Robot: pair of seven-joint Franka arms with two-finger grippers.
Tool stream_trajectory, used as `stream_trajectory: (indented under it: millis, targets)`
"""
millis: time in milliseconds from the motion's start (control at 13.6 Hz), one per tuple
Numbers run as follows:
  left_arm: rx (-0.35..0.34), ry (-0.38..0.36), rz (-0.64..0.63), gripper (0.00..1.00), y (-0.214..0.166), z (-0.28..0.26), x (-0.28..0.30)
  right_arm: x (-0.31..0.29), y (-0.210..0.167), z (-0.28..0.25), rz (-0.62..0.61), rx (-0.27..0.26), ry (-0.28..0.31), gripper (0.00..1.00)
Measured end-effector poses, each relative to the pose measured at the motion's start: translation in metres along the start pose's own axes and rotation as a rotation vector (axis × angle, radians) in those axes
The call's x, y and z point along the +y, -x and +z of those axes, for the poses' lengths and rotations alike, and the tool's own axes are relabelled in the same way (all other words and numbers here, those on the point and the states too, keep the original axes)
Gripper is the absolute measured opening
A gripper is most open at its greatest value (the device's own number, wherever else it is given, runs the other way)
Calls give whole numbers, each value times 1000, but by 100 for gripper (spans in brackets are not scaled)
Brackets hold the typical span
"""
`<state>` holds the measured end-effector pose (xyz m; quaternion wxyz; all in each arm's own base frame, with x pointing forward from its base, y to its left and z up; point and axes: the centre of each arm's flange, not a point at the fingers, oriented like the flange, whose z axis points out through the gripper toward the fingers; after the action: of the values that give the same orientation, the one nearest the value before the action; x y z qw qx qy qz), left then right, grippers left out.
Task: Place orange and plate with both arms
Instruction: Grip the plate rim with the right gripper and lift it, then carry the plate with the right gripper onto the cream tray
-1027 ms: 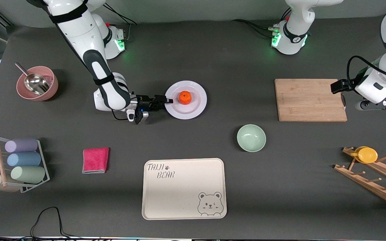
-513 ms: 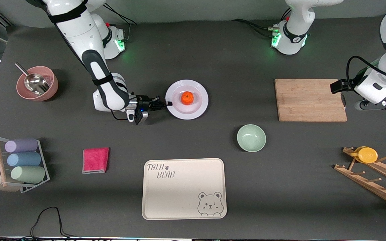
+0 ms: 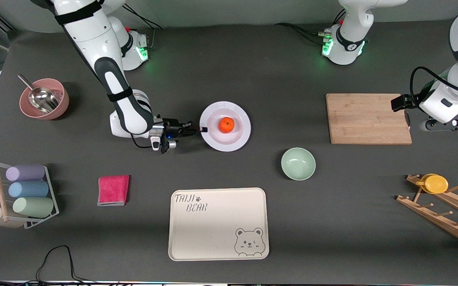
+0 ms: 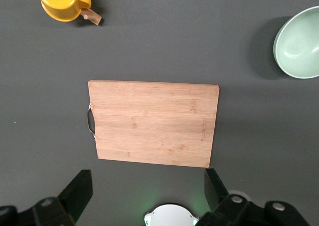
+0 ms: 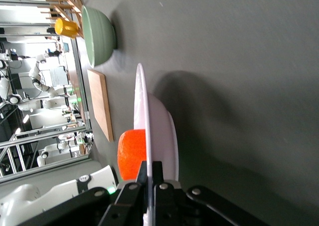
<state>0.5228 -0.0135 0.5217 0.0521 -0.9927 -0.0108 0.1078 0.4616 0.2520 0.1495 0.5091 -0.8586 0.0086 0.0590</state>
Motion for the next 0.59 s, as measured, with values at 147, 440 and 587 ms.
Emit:
stream_trajectory:
  millis: [147, 440, 587]
  targets:
    - [0, 0, 0, 100, 0, 0, 0, -22, -17, -3, 12, 22, -19, 5]
    - [-1, 0, 1, 100, 0, 0, 0, -91, -62, -14, 43, 71, -77, 5]
    - [-1, 0, 1, 100, 0, 1, 1, -132, -99, -35, 35, 110, -83, 5]
